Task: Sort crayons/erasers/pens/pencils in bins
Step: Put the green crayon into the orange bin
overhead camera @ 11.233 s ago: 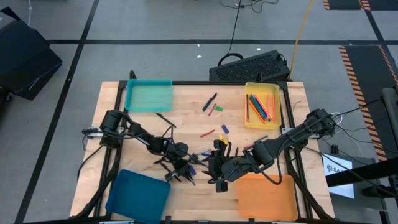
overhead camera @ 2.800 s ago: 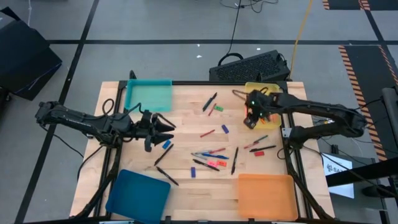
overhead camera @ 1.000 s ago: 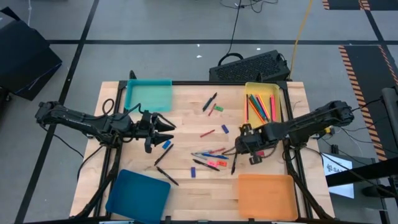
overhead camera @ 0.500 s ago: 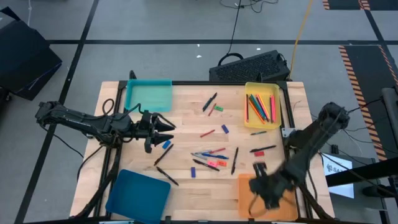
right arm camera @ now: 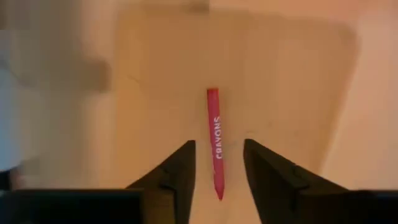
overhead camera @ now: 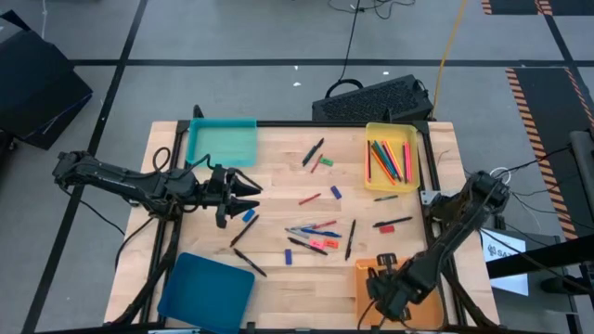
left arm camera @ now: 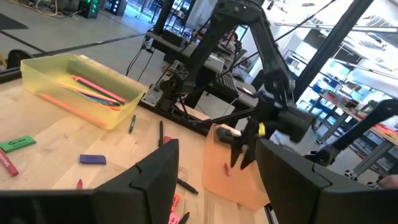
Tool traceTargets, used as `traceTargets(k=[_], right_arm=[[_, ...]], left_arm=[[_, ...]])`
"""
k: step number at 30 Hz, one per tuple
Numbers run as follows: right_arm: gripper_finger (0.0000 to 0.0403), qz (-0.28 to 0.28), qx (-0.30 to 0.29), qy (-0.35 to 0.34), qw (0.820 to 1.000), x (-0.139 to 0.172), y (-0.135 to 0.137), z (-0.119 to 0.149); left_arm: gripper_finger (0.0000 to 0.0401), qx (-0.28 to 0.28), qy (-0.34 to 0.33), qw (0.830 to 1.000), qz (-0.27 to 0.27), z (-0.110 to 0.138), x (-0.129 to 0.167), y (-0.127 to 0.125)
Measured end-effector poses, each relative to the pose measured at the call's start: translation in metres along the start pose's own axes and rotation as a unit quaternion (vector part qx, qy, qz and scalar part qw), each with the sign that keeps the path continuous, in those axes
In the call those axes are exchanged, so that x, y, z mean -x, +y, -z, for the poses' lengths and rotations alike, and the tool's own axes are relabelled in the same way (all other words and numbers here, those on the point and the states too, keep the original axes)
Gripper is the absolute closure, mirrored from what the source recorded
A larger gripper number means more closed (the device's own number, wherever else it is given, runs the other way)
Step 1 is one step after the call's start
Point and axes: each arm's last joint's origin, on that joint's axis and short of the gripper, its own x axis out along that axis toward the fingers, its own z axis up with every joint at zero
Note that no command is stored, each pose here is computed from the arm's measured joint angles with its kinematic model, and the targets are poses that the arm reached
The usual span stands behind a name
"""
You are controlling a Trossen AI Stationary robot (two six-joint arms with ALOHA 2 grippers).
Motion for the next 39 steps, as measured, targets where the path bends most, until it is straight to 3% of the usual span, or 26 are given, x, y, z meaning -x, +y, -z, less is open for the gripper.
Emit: traceTargets(k=[4, 7, 11, 17, 24, 39], right_arm=[[0.0257, 0.007, -0.02, -0.005, 1.0, 0.038, -0.036, -0.004], [0.0258, 0.069, -0.026, 0.004, 0.997, 0.062, -0.075, -0.001], [0.0263, 0.153, 0.011, 0.038, 0.987, 0.075, -0.122, 0.003], [0.0263, 0.153, 0.085, 0.114, 0.978, 0.052, -0.172, 0.005], [0.0264, 0.129, 0.21, 0.161, 0.956, 0.018, -0.203, 0.02], [0.0264, 0.135, 0.238, 0.218, 0.937, -0.02, -0.249, 0.015]], left_arm=[[0.0185, 0.0, 0.0, 1.0, 0.0, 0.0, 0.0, 0.0], [0.0185, 0.0, 0.0, 1.0, 0.0, 0.0, 0.0, 0.0], [0.0185, 0.0, 0.0, 1.0, 0.0, 0.0, 0.0, 0.0], [0.0185, 0.0, 0.0, 1.0, 0.0, 0.0, 0.0, 0.0], [0.0185, 0.0, 0.0, 1.0, 0.0, 0.0, 0.0, 0.0], [0.0185, 0.0, -0.001, 1.0, 0.0, 0.0, 0.0, 0.0]])
